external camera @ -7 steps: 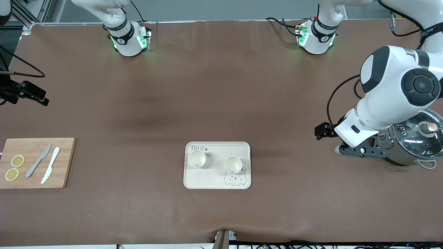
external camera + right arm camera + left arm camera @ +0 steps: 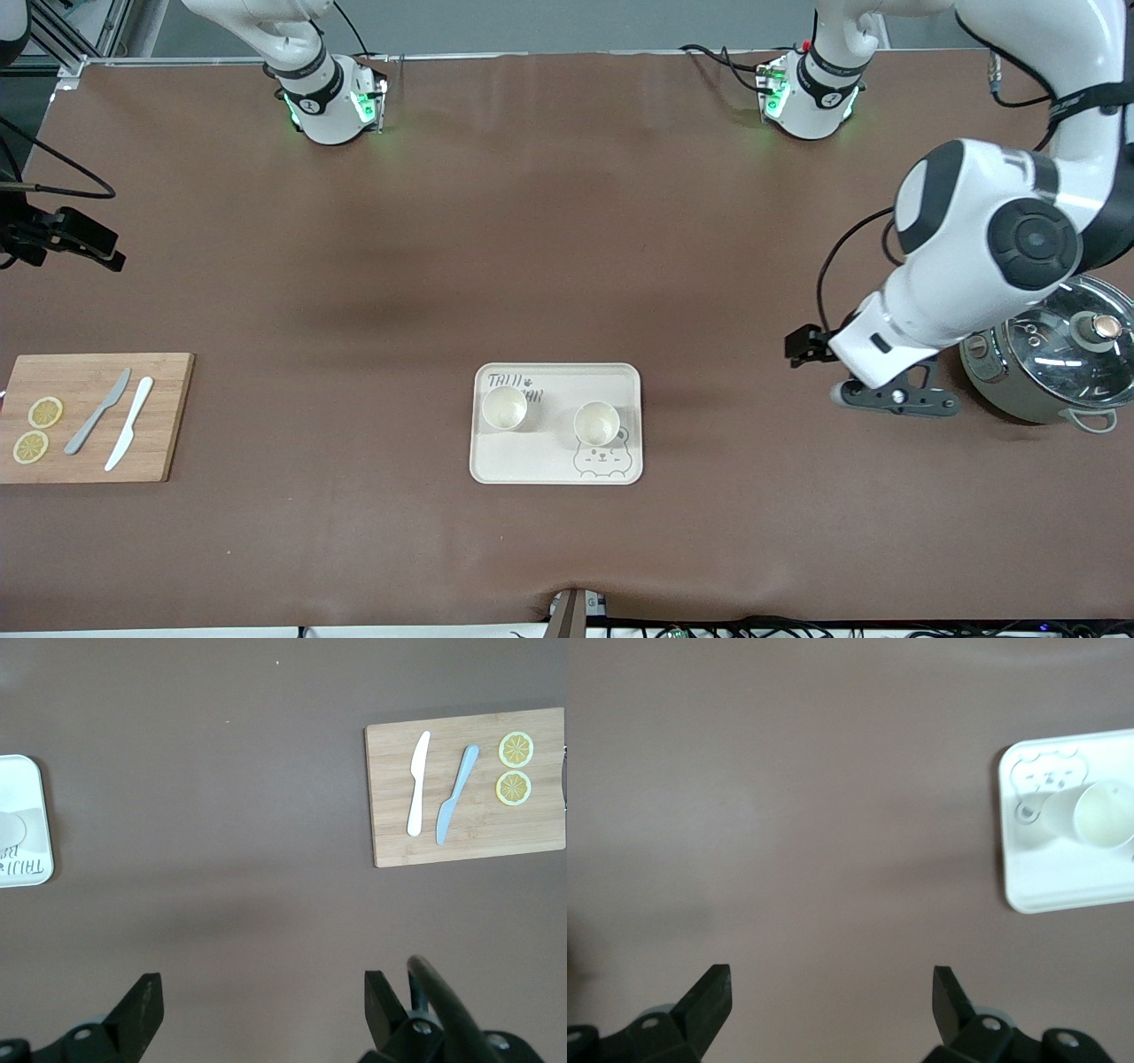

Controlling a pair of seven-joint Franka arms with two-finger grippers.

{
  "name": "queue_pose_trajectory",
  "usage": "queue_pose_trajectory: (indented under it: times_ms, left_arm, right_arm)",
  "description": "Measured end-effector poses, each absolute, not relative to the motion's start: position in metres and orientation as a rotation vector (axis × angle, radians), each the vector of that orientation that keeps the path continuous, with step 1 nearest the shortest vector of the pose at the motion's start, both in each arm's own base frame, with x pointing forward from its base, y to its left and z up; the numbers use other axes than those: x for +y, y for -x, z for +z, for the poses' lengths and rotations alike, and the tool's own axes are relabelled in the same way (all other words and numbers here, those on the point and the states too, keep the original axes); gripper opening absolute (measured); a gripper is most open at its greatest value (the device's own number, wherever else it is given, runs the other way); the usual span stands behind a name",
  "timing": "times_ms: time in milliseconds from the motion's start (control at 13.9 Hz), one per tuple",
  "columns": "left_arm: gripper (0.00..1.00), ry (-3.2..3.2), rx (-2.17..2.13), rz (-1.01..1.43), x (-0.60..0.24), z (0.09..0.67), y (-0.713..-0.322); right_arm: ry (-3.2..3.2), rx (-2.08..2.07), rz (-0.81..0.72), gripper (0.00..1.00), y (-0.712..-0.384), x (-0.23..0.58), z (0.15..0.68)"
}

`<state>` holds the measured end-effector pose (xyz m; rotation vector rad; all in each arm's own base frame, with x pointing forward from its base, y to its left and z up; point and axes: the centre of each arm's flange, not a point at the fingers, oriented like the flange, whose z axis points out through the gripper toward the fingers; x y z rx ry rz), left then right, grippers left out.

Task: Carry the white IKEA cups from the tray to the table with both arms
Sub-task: 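Reach the left gripper down toward a white cup on the tray, then grasp the cup with the left gripper while the right gripper reaches in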

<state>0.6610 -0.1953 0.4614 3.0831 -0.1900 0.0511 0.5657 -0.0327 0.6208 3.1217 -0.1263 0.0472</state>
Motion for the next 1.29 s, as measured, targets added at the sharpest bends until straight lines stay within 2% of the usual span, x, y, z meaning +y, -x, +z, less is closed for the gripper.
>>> queue_pose_trajectory:
  times_ms: [287, 789, 1291]
  left_arm:
    - [1.0, -3.076, -0.161, 0.083, -0.257, 0.424, -0.673]
    - [1.0, -3.037, -0.177, 0.111, -0.366, 0.369, -0.661]
    - [1.0, -3.001, -0.2, 0.201, -0.406, 0.288, -0.67]
  right_arm:
    - [-3.122, -0.127, 0.046, 1.0, -0.566, -0.033, 0.621]
    - [-3.122, -0.129, 0.044, 1.0, -0.565, -0.034, 0.62]
    - [-3.122, -0.128, 0.035, 1.0, -0.565, -0.034, 0.618]
